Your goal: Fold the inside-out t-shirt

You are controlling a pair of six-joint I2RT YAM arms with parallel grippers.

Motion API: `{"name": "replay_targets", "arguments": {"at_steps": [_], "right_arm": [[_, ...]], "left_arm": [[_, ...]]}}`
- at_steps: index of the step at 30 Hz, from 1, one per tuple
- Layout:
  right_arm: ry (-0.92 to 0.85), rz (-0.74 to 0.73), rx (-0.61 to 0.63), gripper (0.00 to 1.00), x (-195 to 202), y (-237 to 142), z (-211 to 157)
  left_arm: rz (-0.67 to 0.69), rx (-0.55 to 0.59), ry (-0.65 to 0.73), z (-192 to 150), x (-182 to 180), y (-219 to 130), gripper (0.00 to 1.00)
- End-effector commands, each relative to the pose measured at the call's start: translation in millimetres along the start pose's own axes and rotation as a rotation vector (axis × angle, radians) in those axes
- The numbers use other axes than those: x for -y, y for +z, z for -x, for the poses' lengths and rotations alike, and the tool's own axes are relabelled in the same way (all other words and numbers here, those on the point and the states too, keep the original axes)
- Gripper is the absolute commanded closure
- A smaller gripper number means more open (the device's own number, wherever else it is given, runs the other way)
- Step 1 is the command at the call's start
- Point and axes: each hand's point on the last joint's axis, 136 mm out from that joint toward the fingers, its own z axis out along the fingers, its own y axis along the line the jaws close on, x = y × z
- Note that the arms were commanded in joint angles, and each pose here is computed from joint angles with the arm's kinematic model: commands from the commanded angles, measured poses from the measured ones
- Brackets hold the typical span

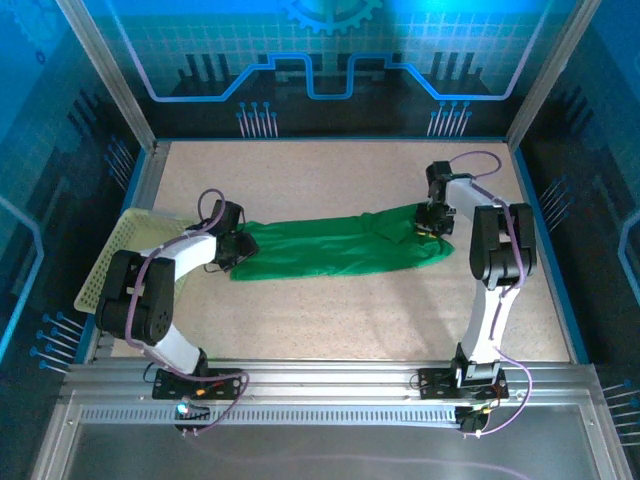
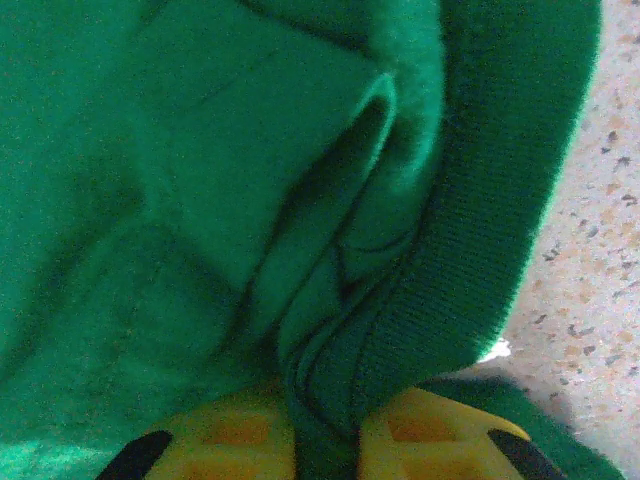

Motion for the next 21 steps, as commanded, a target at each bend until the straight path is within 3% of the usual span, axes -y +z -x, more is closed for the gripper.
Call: {"name": "replay_targets", "arguments": {"at_steps": [1, 3, 12, 21], "right_arm": [[0.027, -0.053, -0.005, 0.92, 19, -5, -12], [0.047, -0.064, 0.031, 1.00, 28, -15, -9], [0.080, -0.170, 0.176, 1.00, 64, -67, -3], [-0.016, -0.229, 0.251, 1.00, 55, -108, -1]], "left_arm": [[0.041, -0.060, -0.033, -18, -17, 4, 0.41], [0.038, -0.063, -0.029, -20, -17, 4, 0.41], [-0.005, -0.042, 0.024, -27, 1, -15, 0.39], [-0.188, -0.004, 0.139, -22, 68, -65, 0.37]]}}
